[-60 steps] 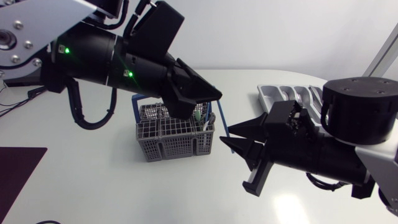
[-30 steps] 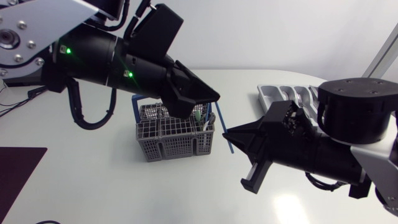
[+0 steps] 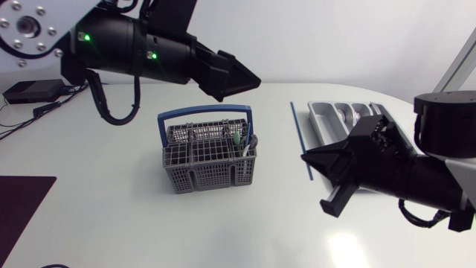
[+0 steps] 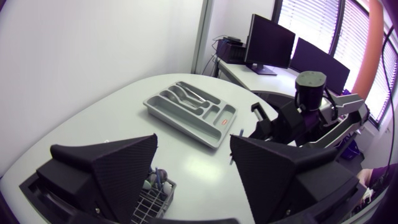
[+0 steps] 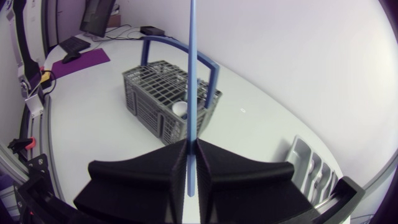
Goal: Unload the cutlery basket into the drawer organizer.
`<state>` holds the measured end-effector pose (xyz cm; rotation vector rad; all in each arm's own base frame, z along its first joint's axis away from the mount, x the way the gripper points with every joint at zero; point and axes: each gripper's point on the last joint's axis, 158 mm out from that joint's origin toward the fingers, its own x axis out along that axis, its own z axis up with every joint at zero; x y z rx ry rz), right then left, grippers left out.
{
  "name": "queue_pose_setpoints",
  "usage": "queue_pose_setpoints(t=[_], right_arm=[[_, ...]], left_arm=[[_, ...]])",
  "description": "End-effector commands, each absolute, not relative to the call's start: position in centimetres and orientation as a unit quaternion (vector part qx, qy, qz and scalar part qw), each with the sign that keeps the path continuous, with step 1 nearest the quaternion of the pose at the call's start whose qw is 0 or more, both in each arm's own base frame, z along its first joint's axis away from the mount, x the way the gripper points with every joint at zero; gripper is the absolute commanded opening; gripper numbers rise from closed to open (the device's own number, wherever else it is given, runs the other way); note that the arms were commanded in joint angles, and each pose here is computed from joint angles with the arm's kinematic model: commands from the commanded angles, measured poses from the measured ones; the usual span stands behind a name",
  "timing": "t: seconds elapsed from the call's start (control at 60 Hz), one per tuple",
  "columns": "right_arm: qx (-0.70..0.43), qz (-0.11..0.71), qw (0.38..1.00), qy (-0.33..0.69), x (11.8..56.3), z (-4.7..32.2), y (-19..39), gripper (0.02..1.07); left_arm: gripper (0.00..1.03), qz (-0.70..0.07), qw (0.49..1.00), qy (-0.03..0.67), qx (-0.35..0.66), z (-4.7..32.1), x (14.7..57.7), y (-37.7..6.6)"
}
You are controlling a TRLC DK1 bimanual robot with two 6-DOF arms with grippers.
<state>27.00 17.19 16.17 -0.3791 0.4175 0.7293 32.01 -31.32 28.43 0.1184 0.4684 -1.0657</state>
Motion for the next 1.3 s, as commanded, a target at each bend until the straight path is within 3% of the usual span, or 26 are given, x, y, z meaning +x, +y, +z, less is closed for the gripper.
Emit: queue_pose_setpoints(t=[0.0, 0.383, 0.717, 1.217, 1.283], right_arm=[[-0.187, 0.324, 0.899, 0.228, 28.0, 14.5, 14.7, 0.08], [-0.102, 0.187, 0.915, 0.343, 36.1, 10.9, 6.2, 0.08], [-0.049, 0.109, 0.891, 0.437, 41.0, 6.0, 1.2, 0.08], [-0.010, 0.064, 0.855, 0.515, 44.1, 0.6, -0.9, 0.08], [-0.009, 0.063, 0.855, 0.515, 44.1, 0.6, -0.9, 0.13]], left_arm=[[0.87, -0.492, 0.837, 0.230, 0.059, 26.8, 33.4, -31.5], [0.84, -0.481, 0.824, 0.257, 0.150, 19.6, 34.5, -34.0], [0.78, -0.433, 0.818, 0.298, 0.233, 14.2, 36.5, -32.5], [0.78, -0.391, 0.822, 0.317, 0.266, 12.3, 38.4, -31.7], [0.77, -0.392, 0.823, 0.316, 0.264, 12.5, 38.4, -31.9]])
